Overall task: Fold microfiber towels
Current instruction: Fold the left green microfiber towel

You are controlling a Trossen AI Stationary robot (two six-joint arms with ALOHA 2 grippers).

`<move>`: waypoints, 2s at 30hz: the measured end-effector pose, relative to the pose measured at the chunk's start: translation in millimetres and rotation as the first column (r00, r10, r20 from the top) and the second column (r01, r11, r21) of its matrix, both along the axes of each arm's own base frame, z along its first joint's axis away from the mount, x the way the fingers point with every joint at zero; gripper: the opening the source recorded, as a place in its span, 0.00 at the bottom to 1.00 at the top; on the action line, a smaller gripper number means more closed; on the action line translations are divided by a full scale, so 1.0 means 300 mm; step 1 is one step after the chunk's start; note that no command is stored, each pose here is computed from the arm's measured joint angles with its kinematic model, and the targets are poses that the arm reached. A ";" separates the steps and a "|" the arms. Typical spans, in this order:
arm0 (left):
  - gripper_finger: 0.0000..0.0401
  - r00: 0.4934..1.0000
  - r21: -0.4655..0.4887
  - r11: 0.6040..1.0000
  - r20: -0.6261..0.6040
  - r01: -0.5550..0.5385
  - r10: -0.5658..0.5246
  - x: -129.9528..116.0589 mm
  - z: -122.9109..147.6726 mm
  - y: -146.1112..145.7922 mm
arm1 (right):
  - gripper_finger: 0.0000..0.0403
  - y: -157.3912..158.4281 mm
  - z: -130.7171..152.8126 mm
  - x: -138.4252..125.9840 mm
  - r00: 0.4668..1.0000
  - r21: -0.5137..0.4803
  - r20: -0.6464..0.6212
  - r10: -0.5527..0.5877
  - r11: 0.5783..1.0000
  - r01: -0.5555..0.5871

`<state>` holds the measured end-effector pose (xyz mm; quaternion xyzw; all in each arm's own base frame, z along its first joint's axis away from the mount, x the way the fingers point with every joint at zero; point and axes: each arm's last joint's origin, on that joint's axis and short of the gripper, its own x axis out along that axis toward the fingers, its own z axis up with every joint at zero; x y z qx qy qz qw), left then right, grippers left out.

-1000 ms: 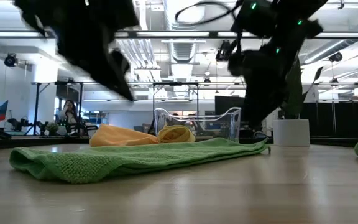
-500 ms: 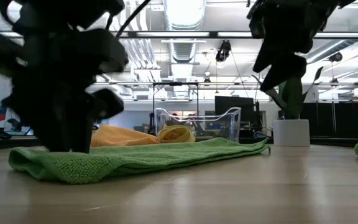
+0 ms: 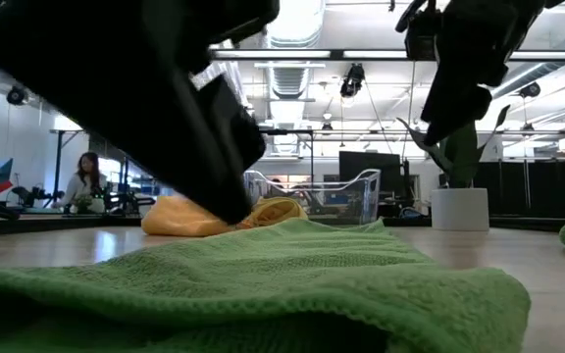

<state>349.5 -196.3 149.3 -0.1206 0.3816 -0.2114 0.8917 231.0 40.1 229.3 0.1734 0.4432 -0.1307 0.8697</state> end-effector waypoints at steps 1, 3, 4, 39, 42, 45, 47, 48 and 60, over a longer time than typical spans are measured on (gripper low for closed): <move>0.20 1.000 0.003 1.000 -0.008 -0.005 0.005 0.004 0.004 0.000 | 0.81 0.000 -0.003 -0.001 1.000 0.001 -0.003 0.000 1.000 0.000; 0.20 1.000 0.023 1.000 -0.025 -0.016 0.017 0.003 0.004 0.013 | 0.81 0.000 -0.006 -0.003 1.000 0.013 -0.005 -0.002 1.000 0.002; 0.20 0.999 0.026 0.999 -0.025 -0.026 0.027 0.004 0.011 0.022 | 0.81 0.002 -0.007 -0.004 1.000 0.033 -0.007 -0.001 0.999 0.002; 0.20 0.881 -0.002 0.881 0.039 -0.472 0.472 -0.188 0.298 0.667 | 0.78 -0.133 -0.320 0.051 0.588 0.645 0.011 -0.809 0.455 0.614; 0.20 0.888 -0.006 0.888 0.020 -0.459 0.459 -0.195 0.285 0.666 | 0.72 -0.130 -0.330 0.098 0.602 0.641 -0.006 -0.799 0.459 0.615; 0.20 0.902 -0.026 0.901 0.010 -0.432 0.432 -0.199 0.277 0.662 | 0.65 -0.128 -0.347 0.119 0.596 0.636 -0.034 -0.802 0.443 0.632; 0.20 0.910 -0.035 0.909 -0.007 -0.415 0.415 -0.204 0.269 0.659 | 0.61 -0.126 -0.352 0.124 0.596 0.630 -0.041 -0.802 0.442 0.638; 0.20 0.913 -0.041 0.912 -0.011 -0.408 0.407 -0.204 0.268 0.658 | 0.60 -0.124 -0.349 0.131 0.598 0.634 -0.039 -0.801 0.443 0.634; 0.20 0.934 -0.028 0.934 -0.012 -0.357 0.357 -0.209 0.264 0.655 | 0.59 -0.122 -0.325 0.122 0.604 0.651 -0.031 -0.796 0.443 0.617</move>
